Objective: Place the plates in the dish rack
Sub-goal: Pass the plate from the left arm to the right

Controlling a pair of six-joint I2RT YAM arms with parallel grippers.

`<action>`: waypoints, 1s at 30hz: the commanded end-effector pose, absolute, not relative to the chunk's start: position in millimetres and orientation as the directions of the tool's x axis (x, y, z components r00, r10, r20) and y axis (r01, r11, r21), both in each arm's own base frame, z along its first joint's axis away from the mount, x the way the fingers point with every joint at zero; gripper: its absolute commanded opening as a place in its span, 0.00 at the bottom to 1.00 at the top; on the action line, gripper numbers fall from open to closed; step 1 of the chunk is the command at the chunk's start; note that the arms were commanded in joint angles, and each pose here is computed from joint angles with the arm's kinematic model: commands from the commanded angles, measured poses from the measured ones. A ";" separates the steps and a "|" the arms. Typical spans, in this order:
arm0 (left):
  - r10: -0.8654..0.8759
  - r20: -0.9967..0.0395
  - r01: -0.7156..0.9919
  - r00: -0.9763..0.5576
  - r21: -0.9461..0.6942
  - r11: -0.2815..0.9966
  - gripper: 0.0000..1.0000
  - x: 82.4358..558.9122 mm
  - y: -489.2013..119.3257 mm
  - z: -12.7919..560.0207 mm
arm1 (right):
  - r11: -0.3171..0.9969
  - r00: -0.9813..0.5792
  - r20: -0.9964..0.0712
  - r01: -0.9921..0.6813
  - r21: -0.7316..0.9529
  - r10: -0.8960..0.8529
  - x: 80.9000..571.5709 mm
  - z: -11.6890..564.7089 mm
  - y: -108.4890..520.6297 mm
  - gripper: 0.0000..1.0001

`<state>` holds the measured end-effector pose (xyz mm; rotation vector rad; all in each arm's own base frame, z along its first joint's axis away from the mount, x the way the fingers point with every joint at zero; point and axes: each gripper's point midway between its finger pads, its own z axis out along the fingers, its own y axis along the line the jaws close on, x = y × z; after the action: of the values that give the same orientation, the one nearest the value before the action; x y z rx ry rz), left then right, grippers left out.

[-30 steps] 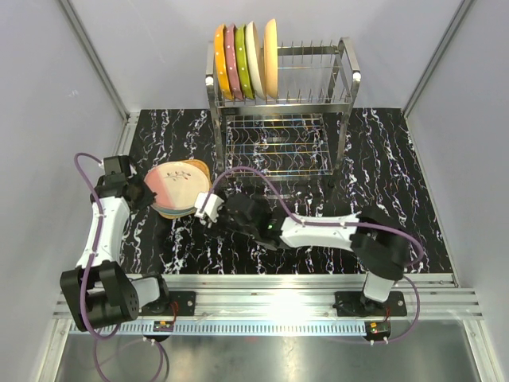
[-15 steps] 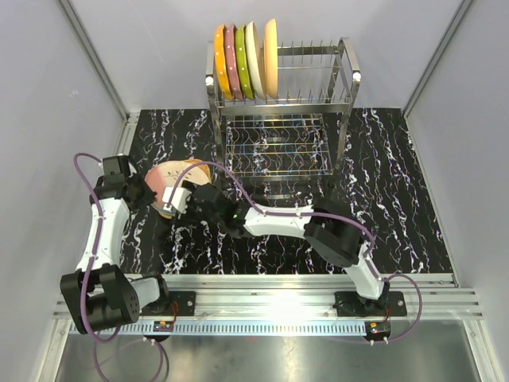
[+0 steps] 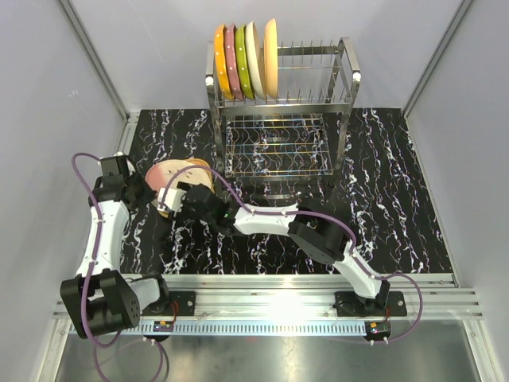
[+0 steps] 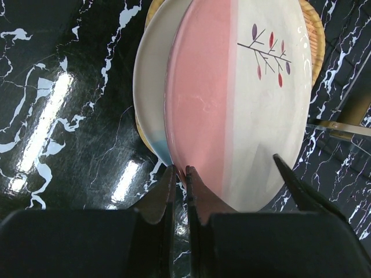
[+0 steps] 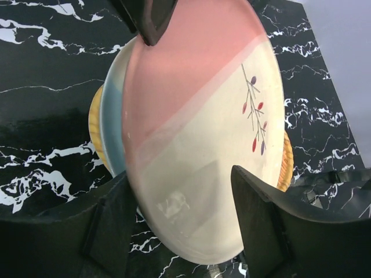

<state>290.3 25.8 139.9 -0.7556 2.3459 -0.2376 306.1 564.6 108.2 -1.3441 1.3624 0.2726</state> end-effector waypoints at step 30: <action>-0.538 -0.592 -0.303 -0.600 -0.453 0.838 0.00 302.7 3.9 167.1 | 0.402 0.362 -0.761 -0.683 -0.610 -0.539 350.1 147.4 565.5 0.27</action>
<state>303.2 21.3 157.6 -0.6904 2.2571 -0.2970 328.8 571.0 113.8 -1.3624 1.3000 0.1432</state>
